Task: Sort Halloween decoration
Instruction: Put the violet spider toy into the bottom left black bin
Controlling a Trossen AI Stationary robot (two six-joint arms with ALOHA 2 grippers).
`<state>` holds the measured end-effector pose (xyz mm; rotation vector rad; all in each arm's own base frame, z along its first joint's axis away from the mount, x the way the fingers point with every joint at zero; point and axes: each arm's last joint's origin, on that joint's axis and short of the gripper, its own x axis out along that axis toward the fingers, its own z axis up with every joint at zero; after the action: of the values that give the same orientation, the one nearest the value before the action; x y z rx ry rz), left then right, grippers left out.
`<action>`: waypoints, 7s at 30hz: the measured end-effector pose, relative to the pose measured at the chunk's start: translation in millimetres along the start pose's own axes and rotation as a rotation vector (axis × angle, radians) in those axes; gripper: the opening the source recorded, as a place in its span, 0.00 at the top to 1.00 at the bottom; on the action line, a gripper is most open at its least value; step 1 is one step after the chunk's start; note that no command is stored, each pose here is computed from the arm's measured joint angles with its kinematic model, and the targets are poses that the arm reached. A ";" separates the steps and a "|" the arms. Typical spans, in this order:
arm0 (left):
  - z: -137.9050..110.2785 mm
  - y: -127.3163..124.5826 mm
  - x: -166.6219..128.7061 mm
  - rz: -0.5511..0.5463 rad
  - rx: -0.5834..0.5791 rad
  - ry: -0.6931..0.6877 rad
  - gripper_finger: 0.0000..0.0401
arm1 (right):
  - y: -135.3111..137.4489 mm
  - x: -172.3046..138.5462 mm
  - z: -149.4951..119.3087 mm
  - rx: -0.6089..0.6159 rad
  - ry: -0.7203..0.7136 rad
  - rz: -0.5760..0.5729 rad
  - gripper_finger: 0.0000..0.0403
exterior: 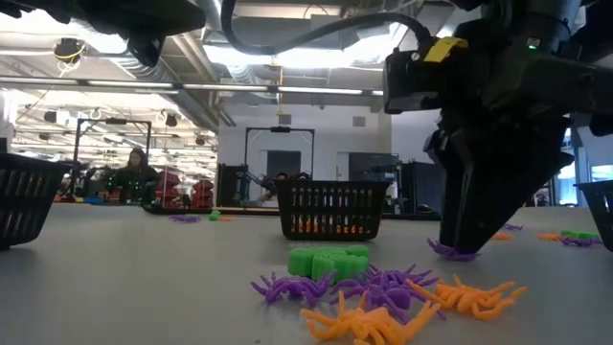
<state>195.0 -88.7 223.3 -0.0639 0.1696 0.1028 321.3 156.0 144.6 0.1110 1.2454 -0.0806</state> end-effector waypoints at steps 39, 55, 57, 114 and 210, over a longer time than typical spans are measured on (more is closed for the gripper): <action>-2.2 0.3 0.1 0.001 0.014 0.020 0.96 | 19.2 -37.1 45.5 -0.158 -0.240 -0.004 1.00; -2.5 -0.6 0.1 -0.029 0.038 0.026 0.92 | 28.8 -76.9 87.1 -0.288 -0.549 -0.157 1.00; -3.1 -1.3 0.0 -0.055 0.033 0.035 0.87 | 26.6 -77.1 89.7 -0.294 -0.561 -0.163 1.00; -88.1 30.6 105.8 0.031 -0.034 0.579 0.65 | 5.8 -79.4 80.3 -0.197 -0.453 -0.329 0.86; -9.4 -82.7 -50.1 -0.058 -0.131 0.934 0.88 | 30.1 -104.6 64.8 -0.237 -0.492 -0.299 0.86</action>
<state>153.2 -176.3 227.2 -0.2458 1.0934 0.0191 352.7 177.7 265.4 -0.2883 0.7635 -0.2057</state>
